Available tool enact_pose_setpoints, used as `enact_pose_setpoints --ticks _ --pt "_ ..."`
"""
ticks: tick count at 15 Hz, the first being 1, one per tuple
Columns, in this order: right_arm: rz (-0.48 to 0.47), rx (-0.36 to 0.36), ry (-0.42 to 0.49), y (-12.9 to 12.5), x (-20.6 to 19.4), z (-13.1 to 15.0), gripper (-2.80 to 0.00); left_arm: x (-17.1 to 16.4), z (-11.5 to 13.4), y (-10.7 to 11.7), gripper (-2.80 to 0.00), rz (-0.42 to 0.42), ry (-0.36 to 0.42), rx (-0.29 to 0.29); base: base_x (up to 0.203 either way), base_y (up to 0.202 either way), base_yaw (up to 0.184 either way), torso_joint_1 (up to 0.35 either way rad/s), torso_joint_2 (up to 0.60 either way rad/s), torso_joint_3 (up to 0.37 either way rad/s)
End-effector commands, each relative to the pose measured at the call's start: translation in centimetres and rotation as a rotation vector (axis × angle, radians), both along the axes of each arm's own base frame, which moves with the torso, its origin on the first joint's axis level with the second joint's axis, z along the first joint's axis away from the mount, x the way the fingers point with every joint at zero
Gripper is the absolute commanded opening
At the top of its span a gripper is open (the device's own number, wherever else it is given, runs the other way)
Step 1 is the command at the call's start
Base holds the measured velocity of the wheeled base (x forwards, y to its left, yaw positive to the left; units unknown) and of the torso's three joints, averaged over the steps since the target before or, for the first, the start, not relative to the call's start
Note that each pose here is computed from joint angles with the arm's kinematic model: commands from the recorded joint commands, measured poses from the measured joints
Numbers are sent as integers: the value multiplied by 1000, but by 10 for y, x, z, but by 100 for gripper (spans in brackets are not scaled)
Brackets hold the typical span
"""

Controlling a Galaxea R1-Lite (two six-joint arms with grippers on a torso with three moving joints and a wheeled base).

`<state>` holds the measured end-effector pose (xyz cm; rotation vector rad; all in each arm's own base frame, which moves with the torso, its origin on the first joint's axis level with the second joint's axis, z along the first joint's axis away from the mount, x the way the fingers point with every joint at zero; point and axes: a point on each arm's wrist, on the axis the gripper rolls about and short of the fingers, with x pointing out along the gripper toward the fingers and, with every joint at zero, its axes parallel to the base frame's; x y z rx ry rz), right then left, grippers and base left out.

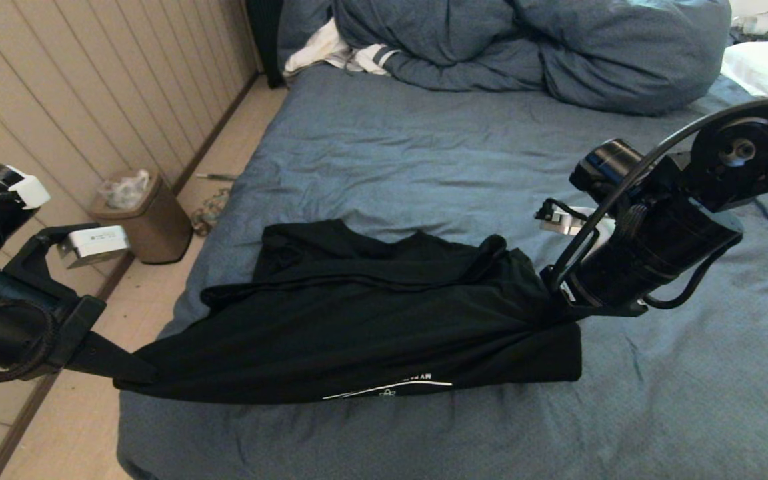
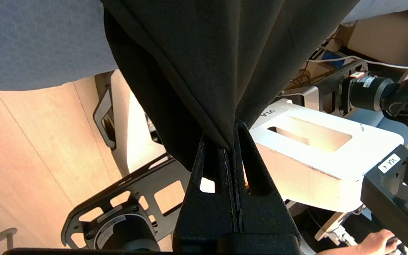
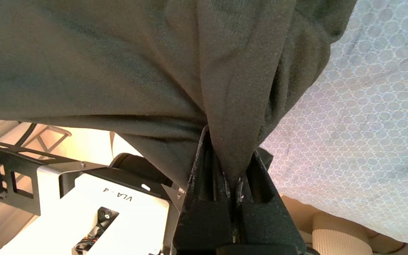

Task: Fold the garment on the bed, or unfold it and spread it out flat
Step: Fold the black T-shirt

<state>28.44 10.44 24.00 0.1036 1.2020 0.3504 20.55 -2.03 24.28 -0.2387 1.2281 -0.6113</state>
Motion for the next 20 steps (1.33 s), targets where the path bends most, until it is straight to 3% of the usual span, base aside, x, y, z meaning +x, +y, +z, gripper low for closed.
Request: enact_pose_setpoints --ticks 1,6,9,19,20 --pt "0 -6 22 1 1 -5 -280 1 -4 0 -280 -3 24 -3 0 0 0 0 0 0" --pt "1 -23 73 2 5 -20 -280 3 -13 0 -280 -5 57 -1 0 0 0 0 0 0" --pt "2 -30 117 4 12 -34 -280 14 -32 -1 -280 -4 115 -2 0 0 0 0 0 0" --pt "-3 -36 153 8 31 -57 -280 36 -57 0 -280 2 111 3 0 0 0 0 0 0" --pt "-1 -31 138 9 32 -58 0 36 -57 0 -280 2 99 2 0 0 0 0 0 0"
